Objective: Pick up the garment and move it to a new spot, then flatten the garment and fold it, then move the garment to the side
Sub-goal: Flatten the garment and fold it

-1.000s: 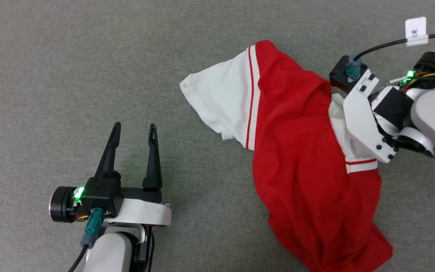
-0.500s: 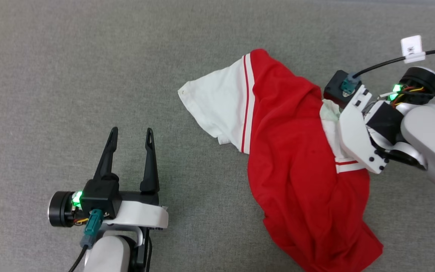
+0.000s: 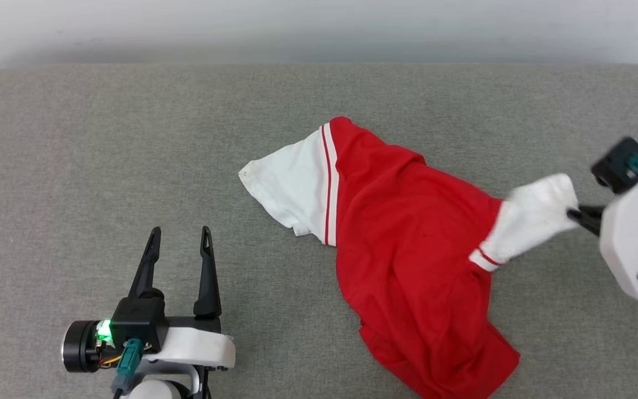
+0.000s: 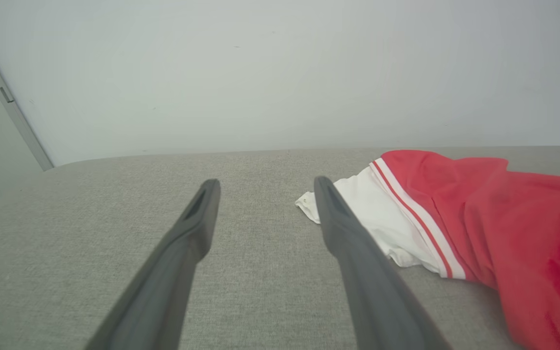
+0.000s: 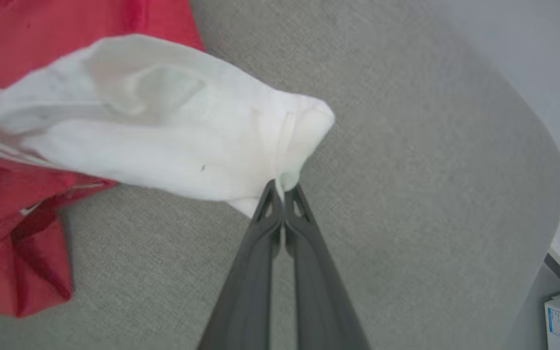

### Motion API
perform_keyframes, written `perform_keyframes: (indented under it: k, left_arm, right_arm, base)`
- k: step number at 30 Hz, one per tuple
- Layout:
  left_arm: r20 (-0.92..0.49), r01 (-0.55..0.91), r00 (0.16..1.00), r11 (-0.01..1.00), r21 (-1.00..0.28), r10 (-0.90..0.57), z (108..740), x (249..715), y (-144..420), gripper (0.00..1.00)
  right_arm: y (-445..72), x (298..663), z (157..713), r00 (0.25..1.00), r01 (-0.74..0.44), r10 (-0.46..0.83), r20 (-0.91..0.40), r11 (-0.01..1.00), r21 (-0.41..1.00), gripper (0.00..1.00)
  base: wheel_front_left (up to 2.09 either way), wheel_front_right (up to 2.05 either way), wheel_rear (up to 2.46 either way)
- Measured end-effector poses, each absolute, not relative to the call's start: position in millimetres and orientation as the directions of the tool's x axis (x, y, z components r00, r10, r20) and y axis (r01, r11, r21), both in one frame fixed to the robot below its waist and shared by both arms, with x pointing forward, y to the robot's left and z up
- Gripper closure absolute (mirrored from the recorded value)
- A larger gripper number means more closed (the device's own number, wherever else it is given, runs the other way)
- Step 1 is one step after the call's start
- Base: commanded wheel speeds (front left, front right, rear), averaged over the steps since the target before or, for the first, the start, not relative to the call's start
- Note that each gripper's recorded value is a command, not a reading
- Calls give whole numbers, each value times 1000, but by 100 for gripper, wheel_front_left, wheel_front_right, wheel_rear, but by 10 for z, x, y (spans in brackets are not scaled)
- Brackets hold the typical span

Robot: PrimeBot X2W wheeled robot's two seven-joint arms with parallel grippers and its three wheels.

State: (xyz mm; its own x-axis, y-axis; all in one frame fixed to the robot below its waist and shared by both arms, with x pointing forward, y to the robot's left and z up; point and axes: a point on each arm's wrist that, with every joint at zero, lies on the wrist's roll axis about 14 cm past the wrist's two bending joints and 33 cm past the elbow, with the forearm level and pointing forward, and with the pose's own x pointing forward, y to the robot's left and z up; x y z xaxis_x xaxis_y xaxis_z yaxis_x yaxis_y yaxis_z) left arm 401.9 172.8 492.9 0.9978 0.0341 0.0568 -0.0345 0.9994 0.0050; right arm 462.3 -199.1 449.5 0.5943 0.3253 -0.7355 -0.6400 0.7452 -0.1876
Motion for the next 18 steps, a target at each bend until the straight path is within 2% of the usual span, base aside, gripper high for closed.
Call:
perform_keyframes:
  k: [9, 13, 14, 15, 16, 18]
  left_arm:
    - [47, -28, 999, 1000, 3, 28, 4895, 4015, 1712, 0]
    - [51, -19, 999, 1000, 2, 19, 4907, 4018, 1684, 0]
    - [52, -18, 999, 1000, 3, 17, 4911, 4011, 1678, 0]
    - [53, -16, 998, 1000, 3, 16, 4918, 4003, 1672, 0]
    - [57, -15, 998, 1000, 4, 15, 4932, 3993, 1670, 0]
    - [65, -15, 998, 1000, 9, 15, 4963, 3971, 1674, 0]
  right_arm:
    - [-2509, 3853, 3763, 475, -551, 238, -847, 831, -75, 100]
    - [-2523, 3853, 3757, 519, -504, 245, -819, 862, -62, 100]
    - [-2509, 3893, 3798, 550, -486, 255, -795, 872, -57, 89]
    - [-2502, 3945, 3855, 583, -471, 262, -769, 880, -57, 24]
    - [-2501, 4005, 3931, 617, -464, 267, -741, 883, -68, 0]
    - [-2552, 4133, 4118, 690, -444, 263, -674, 890, -106, 0]
  base:
    - [0, 0, 0]
    - [0, 0, 0]
    - [0, 0, 0]
    - [0, 0, 0]
    - [0, 0, 0]
    - [0, 0, 0]
